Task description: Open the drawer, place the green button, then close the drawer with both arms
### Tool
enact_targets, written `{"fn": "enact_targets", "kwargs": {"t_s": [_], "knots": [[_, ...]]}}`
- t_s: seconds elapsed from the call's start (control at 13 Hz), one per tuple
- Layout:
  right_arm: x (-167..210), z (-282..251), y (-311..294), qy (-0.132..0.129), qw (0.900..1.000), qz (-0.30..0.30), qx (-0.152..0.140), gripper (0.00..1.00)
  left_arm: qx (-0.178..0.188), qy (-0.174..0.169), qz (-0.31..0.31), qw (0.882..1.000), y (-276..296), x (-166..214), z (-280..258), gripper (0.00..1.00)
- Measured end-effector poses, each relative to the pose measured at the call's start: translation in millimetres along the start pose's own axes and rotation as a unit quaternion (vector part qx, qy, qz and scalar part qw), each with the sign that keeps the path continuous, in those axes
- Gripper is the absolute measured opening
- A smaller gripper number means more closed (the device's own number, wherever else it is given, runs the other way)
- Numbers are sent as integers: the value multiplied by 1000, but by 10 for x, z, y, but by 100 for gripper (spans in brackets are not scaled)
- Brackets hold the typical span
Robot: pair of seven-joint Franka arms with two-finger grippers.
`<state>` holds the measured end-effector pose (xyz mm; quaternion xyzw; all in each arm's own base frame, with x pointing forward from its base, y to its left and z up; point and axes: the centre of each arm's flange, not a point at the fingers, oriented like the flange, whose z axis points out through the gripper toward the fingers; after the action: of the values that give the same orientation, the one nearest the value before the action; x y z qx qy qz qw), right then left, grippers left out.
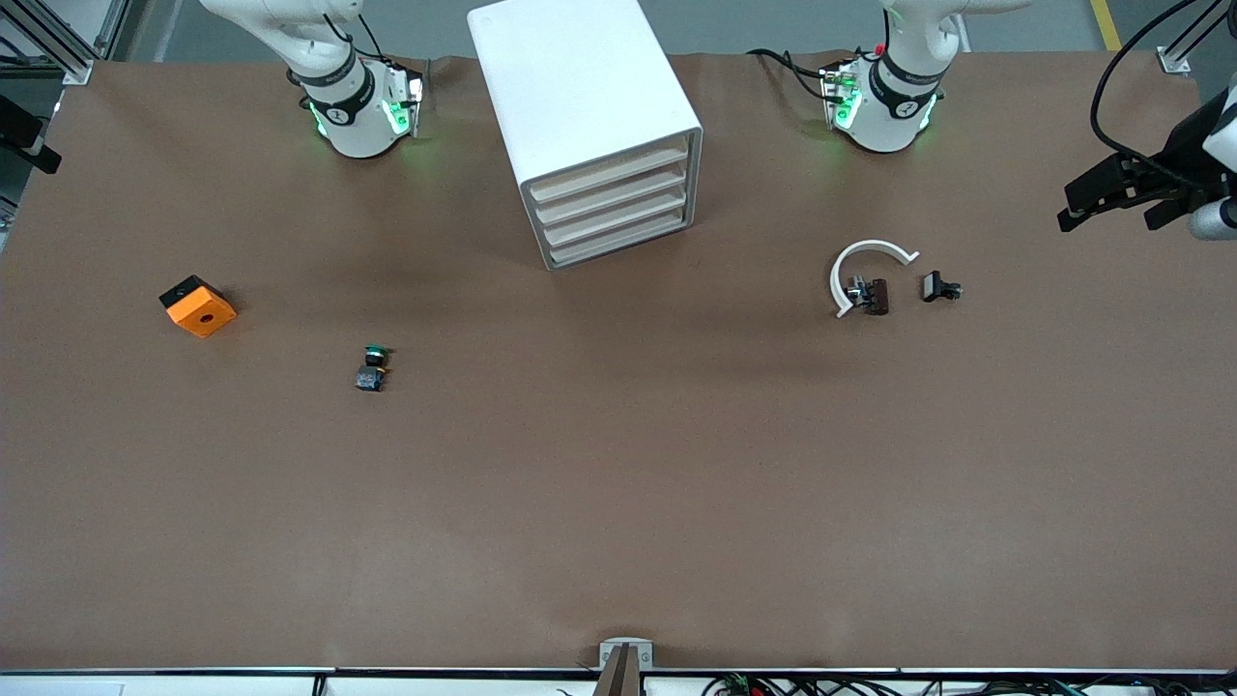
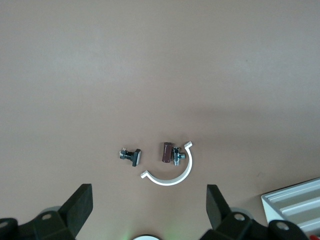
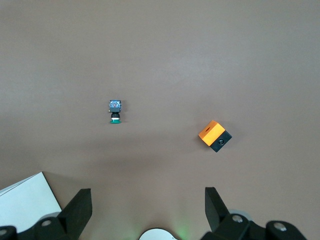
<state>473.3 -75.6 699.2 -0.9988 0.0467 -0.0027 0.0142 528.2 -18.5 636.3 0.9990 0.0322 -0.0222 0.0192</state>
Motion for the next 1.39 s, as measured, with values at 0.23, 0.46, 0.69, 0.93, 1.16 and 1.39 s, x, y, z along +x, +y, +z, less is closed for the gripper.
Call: {"fn": "enact_targets", "kwargs": {"t_s": [0.23,0.46,0.69,0.93,1.16,1.39], "knots": [[0,0,0,0,1000,0,0,100,-13,-37,-29,999,185,221,403,100],[0,0,0,0,1000,0,0,100,-60,-71,-73,993,390,489,865,100],[2,-2,0,1,1000,0,0,100,-102,-108,-141,979,623,625,1182,100],[7,-2,-61,1,1000,-6,-1,100,-96,-154,-225,957,903,672,1514,100],[8,-1,-97,1,1000,-9,-1,100,-57,-199,-306,929,1210,708,1999,100],[7,0,-93,1,1000,-9,-1,100,-26,-231,-398,888,1350,744,2362,100]]}}
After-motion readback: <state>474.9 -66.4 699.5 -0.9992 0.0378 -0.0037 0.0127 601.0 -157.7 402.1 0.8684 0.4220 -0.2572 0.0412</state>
